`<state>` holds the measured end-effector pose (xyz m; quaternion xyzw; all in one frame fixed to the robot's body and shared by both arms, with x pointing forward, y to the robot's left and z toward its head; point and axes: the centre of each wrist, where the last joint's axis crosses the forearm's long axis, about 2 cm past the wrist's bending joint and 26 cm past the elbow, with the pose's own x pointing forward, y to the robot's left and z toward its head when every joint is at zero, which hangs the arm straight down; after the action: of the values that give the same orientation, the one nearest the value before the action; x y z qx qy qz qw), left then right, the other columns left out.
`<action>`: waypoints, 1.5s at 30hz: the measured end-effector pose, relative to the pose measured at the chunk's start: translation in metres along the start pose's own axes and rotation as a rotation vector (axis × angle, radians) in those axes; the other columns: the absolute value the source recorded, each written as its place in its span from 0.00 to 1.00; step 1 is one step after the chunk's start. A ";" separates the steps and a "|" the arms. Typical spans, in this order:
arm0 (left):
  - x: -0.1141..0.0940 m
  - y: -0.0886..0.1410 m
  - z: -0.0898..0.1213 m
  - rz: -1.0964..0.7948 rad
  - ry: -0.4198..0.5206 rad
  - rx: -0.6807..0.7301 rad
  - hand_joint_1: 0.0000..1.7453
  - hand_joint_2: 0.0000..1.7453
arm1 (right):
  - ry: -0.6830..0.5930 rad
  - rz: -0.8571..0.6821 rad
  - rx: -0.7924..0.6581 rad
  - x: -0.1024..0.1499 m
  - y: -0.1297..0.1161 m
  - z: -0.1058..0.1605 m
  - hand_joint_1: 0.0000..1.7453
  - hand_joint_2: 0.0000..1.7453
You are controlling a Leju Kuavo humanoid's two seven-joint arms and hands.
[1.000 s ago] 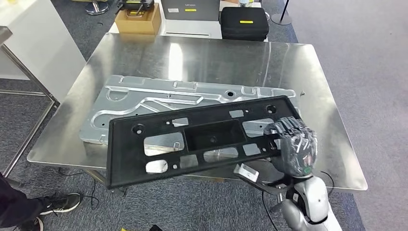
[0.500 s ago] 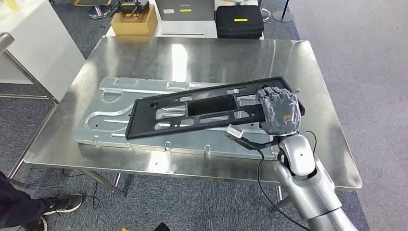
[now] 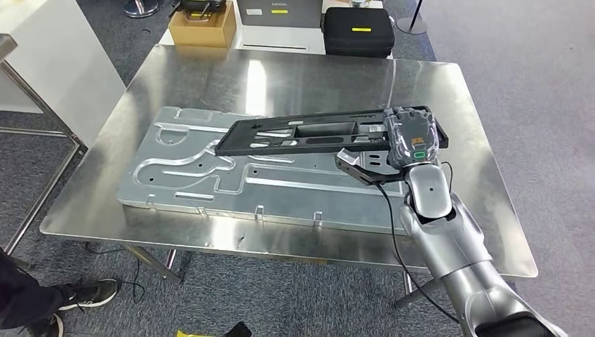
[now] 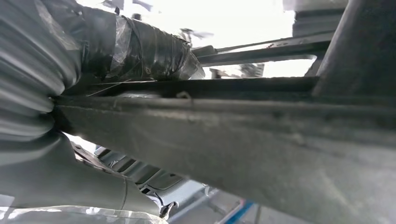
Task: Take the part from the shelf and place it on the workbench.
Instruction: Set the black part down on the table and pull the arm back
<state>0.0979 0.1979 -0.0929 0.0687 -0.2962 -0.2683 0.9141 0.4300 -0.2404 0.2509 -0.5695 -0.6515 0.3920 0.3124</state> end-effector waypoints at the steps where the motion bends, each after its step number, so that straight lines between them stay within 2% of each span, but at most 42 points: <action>1: 0.001 0.000 0.000 0.000 -0.001 -0.001 0.00 0.00 | 0.011 0.003 0.027 0.001 0.005 0.002 0.25 1.00; 2: 0.001 0.000 0.000 0.001 -0.001 -0.001 0.00 0.00 | 0.018 0.006 0.055 0.002 0.011 0.005 0.05 1.00; 3: 0.001 -0.001 0.000 0.001 -0.001 0.000 0.00 0.00 | 0.023 0.006 0.081 0.003 0.017 0.008 0.00 1.00; 9: 0.001 -0.001 0.000 0.009 0.003 0.007 0.00 0.00 | 0.018 0.001 0.155 0.010 0.033 0.017 0.00 1.00; 13: 0.001 -0.001 0.000 0.012 0.004 0.012 0.00 0.00 | 0.010 -0.001 0.176 0.014 0.038 0.020 0.00 0.00; 21: -0.003 -0.002 0.002 0.028 0.008 0.019 0.00 0.00 | -0.072 -0.006 0.292 0.019 0.041 0.023 0.00 0.00; 29: -0.006 -0.003 0.003 0.040 0.010 0.023 0.00 0.00 | -0.117 0.013 0.332 0.009 0.034 0.018 0.00 0.00; 32: -0.008 -0.003 0.004 0.056 0.015 0.032 0.00 0.00 | -0.130 0.018 0.408 0.002 0.034 0.019 0.00 0.00; 37: -0.016 -0.006 0.007 0.100 0.028 0.059 0.00 0.00 | -0.133 0.033 0.538 -0.033 0.011 0.011 0.00 0.00; 45: -0.028 -0.007 0.011 0.157 0.047 0.090 0.00 0.00 | -0.115 0.113 0.545 -0.091 -0.047 0.012 0.00 0.00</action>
<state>0.0693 0.2070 -0.0997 0.0927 -0.2909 -0.1803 0.9350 0.4104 -0.3343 0.2887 -0.4768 -0.5060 0.6010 0.3942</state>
